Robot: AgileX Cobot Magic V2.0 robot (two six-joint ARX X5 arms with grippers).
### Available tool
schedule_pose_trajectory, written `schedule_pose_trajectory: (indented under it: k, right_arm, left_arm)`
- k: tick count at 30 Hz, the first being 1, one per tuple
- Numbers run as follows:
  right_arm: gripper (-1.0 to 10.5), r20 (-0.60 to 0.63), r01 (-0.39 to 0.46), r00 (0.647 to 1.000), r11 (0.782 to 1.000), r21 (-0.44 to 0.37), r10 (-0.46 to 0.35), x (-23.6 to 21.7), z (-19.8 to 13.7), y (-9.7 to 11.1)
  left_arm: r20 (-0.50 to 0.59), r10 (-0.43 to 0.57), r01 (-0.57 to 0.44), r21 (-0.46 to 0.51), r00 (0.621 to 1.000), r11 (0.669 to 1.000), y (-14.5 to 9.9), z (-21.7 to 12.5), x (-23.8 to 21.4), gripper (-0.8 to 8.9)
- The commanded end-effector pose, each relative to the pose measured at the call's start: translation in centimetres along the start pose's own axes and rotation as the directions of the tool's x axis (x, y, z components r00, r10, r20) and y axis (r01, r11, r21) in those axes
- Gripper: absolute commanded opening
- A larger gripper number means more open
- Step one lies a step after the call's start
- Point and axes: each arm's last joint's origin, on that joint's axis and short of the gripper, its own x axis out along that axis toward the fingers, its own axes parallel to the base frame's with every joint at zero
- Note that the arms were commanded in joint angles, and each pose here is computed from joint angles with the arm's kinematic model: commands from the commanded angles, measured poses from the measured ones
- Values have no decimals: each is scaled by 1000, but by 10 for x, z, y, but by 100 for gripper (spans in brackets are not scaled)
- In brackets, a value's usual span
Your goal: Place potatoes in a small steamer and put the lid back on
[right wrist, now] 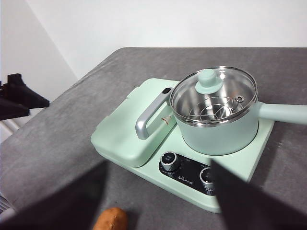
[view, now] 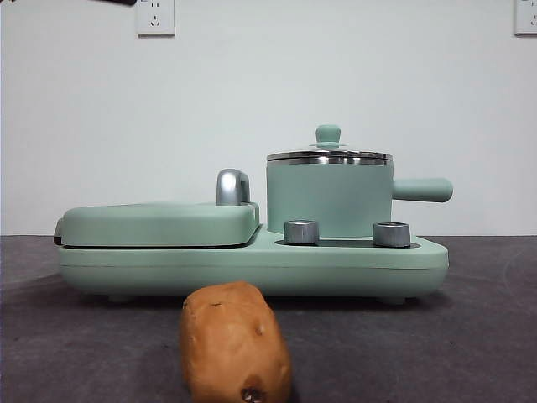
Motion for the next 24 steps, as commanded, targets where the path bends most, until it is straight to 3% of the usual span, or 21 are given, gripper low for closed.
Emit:
schedule_pose_trajectory:
  k: [1, 8, 19, 24]
  right_arm:
    - [507, 7, 0, 1000, 1000, -16, 0, -1, 4, 2]
    - [510, 7, -2, 1000, 1000, -9, 2, -1, 4, 2]
    - [510, 6, -4, 1000, 1000, 24, 3, -1, 4, 2]
    - [510, 7, -3, 1000, 999, 32, 3, -1, 4, 2]
  left_arm:
    - [8, -9, 9, 23, 1000, 1000, -3, 5, -1, 388]
    - [3, -8, 9, -28, 1000, 1000, -2, 5, -1, 511]
    - [5, -9, 10, -57, 1000, 998, -3, 6, 0, 508]
    - [34, 35, -34, -42, 999, 999, -2, 16, 8, 508]
